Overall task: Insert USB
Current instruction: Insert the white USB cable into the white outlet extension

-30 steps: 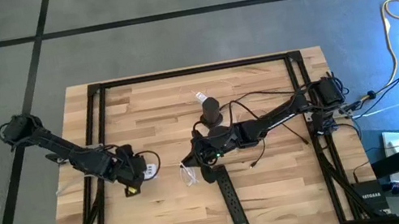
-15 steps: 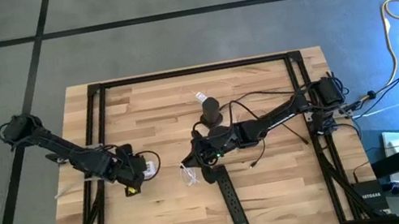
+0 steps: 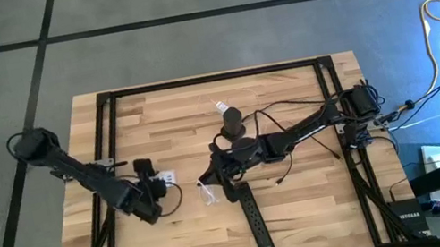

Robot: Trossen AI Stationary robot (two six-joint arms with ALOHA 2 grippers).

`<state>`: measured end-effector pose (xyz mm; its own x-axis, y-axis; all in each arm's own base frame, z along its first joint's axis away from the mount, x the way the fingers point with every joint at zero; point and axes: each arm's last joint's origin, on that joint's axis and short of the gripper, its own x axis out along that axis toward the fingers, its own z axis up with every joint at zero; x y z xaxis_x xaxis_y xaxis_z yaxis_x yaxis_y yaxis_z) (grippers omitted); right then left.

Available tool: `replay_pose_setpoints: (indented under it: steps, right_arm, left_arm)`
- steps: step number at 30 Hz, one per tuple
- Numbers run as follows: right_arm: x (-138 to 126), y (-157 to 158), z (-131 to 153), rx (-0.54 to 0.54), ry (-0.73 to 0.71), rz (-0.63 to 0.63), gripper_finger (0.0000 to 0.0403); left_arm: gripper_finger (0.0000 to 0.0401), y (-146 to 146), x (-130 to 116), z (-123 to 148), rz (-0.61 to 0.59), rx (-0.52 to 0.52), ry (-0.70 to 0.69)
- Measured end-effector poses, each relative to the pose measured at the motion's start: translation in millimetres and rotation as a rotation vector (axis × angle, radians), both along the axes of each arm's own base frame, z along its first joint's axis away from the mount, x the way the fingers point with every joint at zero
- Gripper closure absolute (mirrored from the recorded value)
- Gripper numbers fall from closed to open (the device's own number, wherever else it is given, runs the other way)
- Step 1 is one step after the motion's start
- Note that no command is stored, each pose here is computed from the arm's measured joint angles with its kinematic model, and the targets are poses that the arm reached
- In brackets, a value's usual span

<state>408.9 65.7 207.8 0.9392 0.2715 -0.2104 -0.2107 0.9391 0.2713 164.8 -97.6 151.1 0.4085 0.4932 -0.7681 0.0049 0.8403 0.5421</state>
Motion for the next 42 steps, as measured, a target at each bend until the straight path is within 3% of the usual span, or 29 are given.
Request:
replay_pose_setpoints:
  steps: [9, 16, 20, 26, 30, 37, 39, 42]
  right_arm:
    - [0.0, 1.4, 2.1, 0.024, -0.017, 0.038, 0.0402]
    - [-0.5, 2.7, 2.0, 0.027, -0.018, 0.085, 0.0402]
    - [-1.6, 6.4, 8.7, 0.031, -0.100, 0.237, 0.0402]
    - [-14.2, 20.8, 43.6, 0.028, -0.479, 0.722, 0.0402]
    - [-24.5, 32.2, 53.3, -0.004, -0.599, 0.925, 0.0402]
    - [-28.5, 44.7, 52.9, -0.012, -0.617, 0.983, 0.0402]
    - [-26.5, 43.5, 51.2, -0.007, -0.595, 0.946, 0.0402]
    - [-21.9, 40.3, 45.2, -0.005, -0.533, 0.879, 0.0402]
  left_arm:
    - [0.0196, -13.5, 18.8, -18.6, -0.007, 0.215, 0.075]
    - [0.0197, -15.1, 21.2, -18.9, -0.009, 0.227, 0.083]
    - [0.0197, -15.6, 21.7, -18.5, -0.007, 0.217, 0.085]
    - [0.0197, -21.2, 27.3, -11.7, -0.005, 0.149, 0.084]
    - [0.0195, -27.5, 33.7, -5.9, -0.029, 0.086, 0.098]
    - [0.0192, -44.5, 49.7, 0.1, -0.140, -0.162, 0.106]
    - [0.0191, -46.3, 53.5, 0.8, -0.158, -0.227, 0.104]
    - [0.0191, -42.2, 55.8, 0.5, -0.127, -0.244, 0.105]
